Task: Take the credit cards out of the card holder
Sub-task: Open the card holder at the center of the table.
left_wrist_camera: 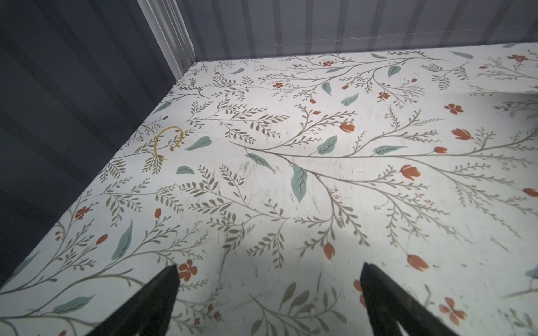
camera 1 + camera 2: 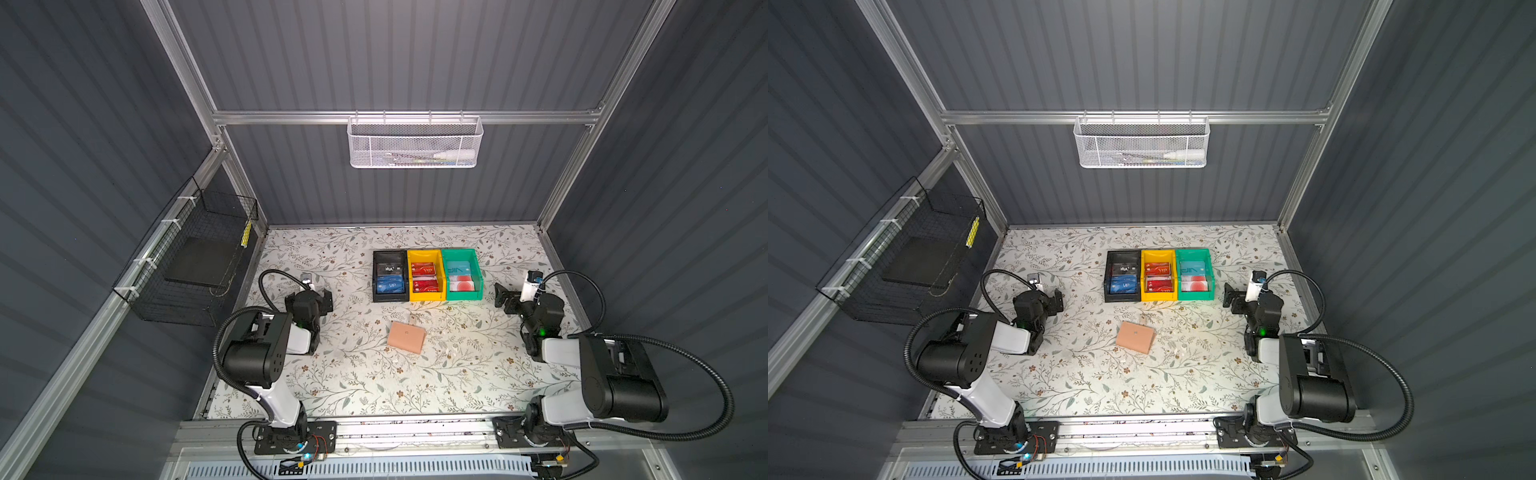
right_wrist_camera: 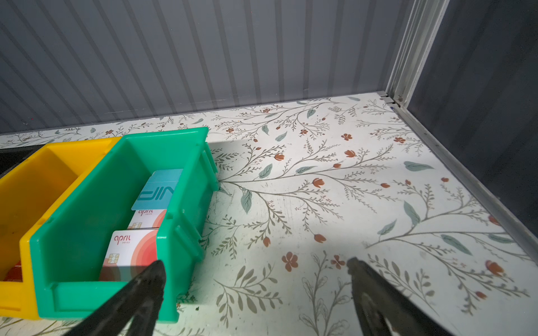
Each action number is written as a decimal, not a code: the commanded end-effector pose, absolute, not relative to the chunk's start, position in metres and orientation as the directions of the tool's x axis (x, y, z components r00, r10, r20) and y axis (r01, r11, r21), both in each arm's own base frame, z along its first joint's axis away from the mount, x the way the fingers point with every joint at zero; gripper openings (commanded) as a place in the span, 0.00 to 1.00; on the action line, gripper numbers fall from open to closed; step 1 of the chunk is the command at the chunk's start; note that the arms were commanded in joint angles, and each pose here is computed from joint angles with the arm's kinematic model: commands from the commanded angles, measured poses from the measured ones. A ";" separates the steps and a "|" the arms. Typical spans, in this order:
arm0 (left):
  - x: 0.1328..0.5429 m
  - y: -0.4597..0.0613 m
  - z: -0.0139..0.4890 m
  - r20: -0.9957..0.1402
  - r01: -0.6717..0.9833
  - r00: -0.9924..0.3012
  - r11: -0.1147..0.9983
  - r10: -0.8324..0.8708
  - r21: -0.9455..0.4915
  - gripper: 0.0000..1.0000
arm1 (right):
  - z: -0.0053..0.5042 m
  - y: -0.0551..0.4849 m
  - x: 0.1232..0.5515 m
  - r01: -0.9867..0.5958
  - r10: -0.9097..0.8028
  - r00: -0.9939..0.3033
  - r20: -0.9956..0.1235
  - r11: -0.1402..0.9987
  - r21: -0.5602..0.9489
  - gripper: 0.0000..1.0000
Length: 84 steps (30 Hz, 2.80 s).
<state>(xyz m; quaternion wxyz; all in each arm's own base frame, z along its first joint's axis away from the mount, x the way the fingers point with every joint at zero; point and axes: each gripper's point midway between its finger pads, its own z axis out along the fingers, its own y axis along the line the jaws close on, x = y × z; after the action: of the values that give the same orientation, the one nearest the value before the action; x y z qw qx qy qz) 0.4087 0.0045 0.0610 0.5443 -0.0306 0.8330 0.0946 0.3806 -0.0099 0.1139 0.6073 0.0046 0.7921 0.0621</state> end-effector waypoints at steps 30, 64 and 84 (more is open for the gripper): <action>0.435 -0.010 0.098 -0.862 -0.068 -0.500 0.989 0.083 0.135 1.00 | 0.232 0.068 0.331 -0.151 0.031 -0.276 -0.961 0.986 0.075 0.99; 0.252 -0.148 0.074 -0.380 -0.009 -0.879 0.807 -0.288 -0.591 0.91 | 0.092 0.283 0.234 -0.579 -0.367 -0.810 -0.457 0.622 0.527 0.84; 0.250 -0.147 0.073 -0.312 -0.063 -0.907 0.823 -0.284 -0.565 0.94 | 0.066 0.277 0.240 -0.560 -0.396 -0.823 -0.407 0.686 0.464 0.84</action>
<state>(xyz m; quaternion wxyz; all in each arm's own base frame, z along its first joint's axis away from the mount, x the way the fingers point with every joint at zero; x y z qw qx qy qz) 0.2519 -0.1419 0.0672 0.2076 -0.0900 0.9347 -0.2740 0.2389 0.2825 0.0653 0.1318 -0.2608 0.9033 0.3141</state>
